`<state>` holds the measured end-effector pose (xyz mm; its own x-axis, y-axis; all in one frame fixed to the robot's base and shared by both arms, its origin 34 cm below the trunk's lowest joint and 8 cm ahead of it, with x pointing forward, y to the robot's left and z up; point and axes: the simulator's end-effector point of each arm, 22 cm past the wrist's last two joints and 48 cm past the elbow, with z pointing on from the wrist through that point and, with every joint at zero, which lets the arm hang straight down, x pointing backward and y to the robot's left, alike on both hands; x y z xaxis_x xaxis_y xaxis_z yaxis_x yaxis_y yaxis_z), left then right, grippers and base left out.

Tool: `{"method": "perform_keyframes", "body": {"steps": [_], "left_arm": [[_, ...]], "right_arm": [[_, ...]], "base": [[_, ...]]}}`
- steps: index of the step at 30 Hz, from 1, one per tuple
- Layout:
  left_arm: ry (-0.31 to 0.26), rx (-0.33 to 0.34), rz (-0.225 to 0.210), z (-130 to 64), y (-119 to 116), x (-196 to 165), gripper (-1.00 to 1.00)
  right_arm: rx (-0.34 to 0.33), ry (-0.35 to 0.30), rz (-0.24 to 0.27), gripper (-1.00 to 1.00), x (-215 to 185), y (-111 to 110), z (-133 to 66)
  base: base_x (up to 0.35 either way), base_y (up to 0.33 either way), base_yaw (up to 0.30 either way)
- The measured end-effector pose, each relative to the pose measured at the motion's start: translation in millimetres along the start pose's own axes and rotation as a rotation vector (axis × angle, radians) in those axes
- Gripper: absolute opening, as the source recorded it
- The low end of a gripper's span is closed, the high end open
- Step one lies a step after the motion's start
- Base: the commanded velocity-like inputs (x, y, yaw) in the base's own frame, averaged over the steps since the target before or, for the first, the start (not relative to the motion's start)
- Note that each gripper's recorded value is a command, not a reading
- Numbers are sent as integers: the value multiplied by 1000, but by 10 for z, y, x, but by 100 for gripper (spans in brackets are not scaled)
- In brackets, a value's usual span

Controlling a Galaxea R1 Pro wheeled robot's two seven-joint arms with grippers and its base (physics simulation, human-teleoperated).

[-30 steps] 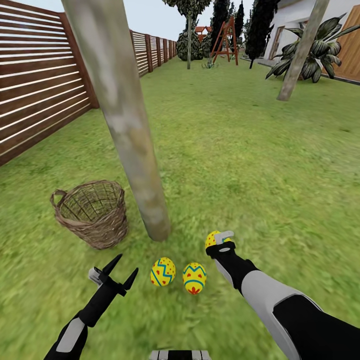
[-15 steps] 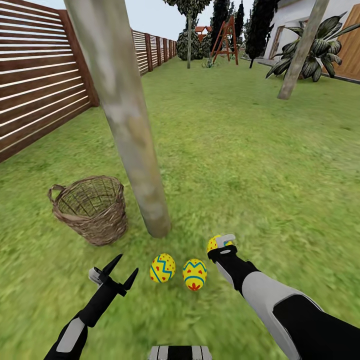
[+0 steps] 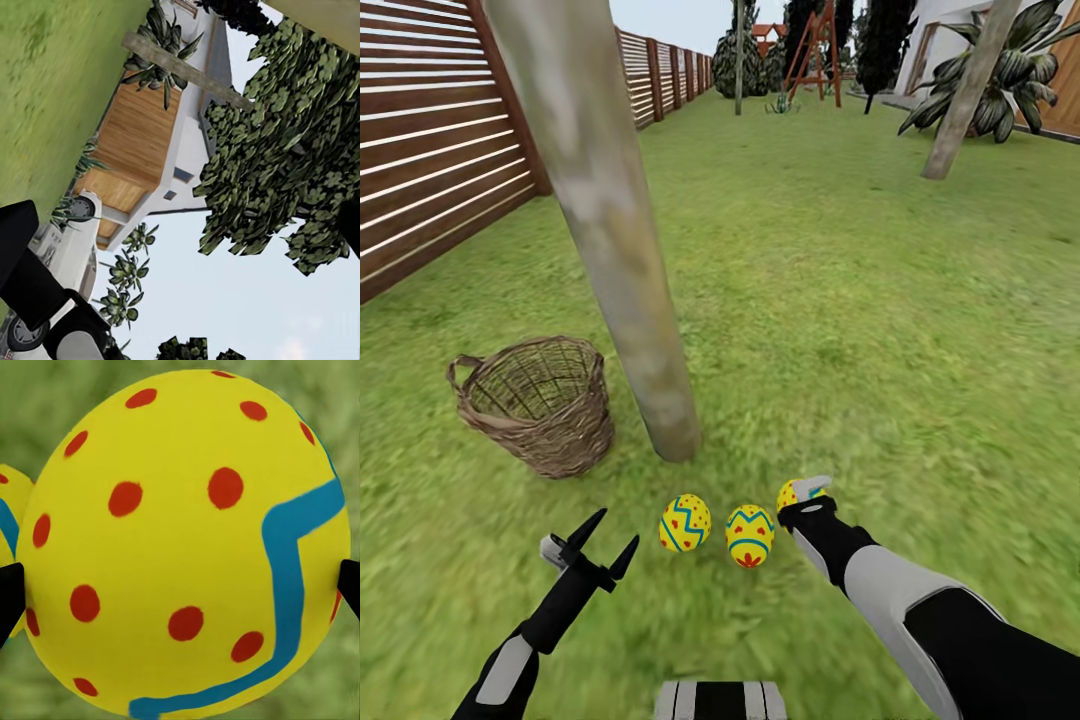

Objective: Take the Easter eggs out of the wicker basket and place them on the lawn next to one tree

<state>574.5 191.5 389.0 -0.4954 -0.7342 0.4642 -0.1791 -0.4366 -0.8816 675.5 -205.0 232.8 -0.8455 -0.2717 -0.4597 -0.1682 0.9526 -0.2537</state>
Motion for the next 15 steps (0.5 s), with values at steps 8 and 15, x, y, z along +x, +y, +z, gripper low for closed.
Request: {"method": "perform_keyframes", "body": {"steps": [8,15], "left_arm": [[-15,-26,-19,-51,169,-54,100],[-28,-48,-34,-99,309,-102,100]], "right_arm": [[-7,22,-4,-100,147,56,126],[-15,49,-8,-100,299,113,230]], "base": [[0,0,0],[0,0,0]]}}
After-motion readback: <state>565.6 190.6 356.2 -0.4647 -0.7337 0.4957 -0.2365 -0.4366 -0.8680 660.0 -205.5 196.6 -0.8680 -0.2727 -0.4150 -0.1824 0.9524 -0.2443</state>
